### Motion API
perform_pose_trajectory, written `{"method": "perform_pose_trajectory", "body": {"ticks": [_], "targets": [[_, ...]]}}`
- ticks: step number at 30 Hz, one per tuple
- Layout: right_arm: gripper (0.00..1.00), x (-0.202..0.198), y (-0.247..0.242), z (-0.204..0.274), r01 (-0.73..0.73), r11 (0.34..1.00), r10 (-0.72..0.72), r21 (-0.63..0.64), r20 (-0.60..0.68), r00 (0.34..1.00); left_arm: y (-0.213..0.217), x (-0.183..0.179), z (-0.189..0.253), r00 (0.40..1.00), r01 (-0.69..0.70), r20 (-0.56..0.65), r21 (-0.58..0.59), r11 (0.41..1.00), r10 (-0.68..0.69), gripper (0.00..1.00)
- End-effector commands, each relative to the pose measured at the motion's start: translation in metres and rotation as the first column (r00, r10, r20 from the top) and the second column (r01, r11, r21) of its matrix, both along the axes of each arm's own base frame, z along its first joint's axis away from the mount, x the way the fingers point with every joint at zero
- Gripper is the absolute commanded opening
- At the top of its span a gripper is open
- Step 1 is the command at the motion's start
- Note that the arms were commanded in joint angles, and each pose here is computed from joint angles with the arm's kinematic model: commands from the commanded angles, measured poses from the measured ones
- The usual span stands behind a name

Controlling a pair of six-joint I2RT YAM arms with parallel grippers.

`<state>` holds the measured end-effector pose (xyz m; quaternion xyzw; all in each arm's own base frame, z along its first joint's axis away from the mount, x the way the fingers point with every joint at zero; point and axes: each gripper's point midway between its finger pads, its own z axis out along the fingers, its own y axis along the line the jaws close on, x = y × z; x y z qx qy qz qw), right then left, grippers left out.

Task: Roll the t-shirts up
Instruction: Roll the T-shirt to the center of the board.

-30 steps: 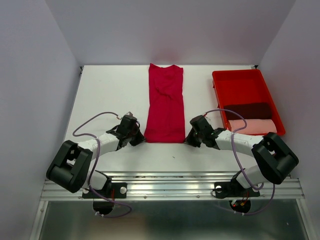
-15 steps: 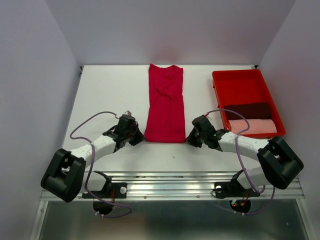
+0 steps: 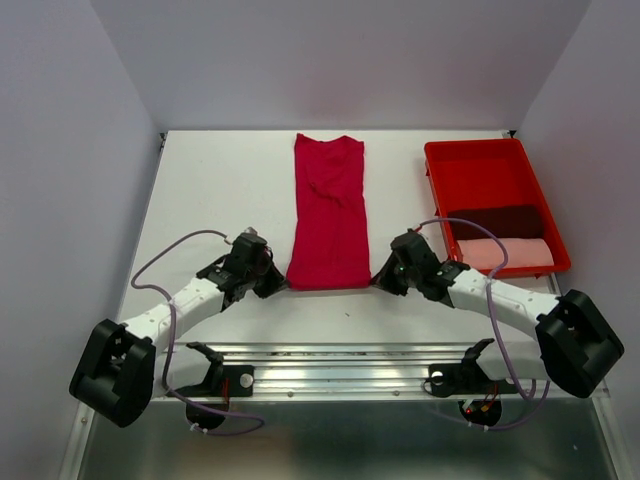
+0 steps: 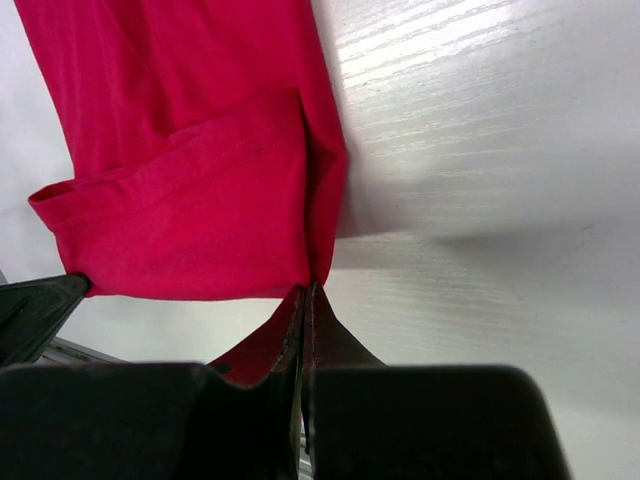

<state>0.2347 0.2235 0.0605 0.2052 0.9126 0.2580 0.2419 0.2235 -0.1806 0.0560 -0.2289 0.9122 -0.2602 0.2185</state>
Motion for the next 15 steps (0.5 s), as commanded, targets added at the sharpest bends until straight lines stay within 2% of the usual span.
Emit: {"method": "perform_pose_trajectory", "body": {"ticks": [1, 6, 15], "targets": [[0.01, 0.002, -0.004, 0.014, 0.002, 1.0, -0.002, -0.008, 0.026, 1.0, -0.001, -0.005, 0.014, 1.0, -0.013, -0.011, -0.021, 1.0, 0.012, 0.0], [0.01, 0.005, -0.006, 0.022, 0.009, 1.0, -0.008, -0.017, 0.05, 0.999, -0.001, 0.004, 0.025, 0.999, -0.042, -0.001, -0.016, 0.999, 0.042, 0.0], [0.01, 0.024, -0.004, 0.037, 0.029, 0.999, -0.024, -0.042, 0.106, 0.994, -0.006, 0.019, 0.031, 0.997, -0.052, -0.061, 0.038, 0.998, 0.054, 0.0]]}}
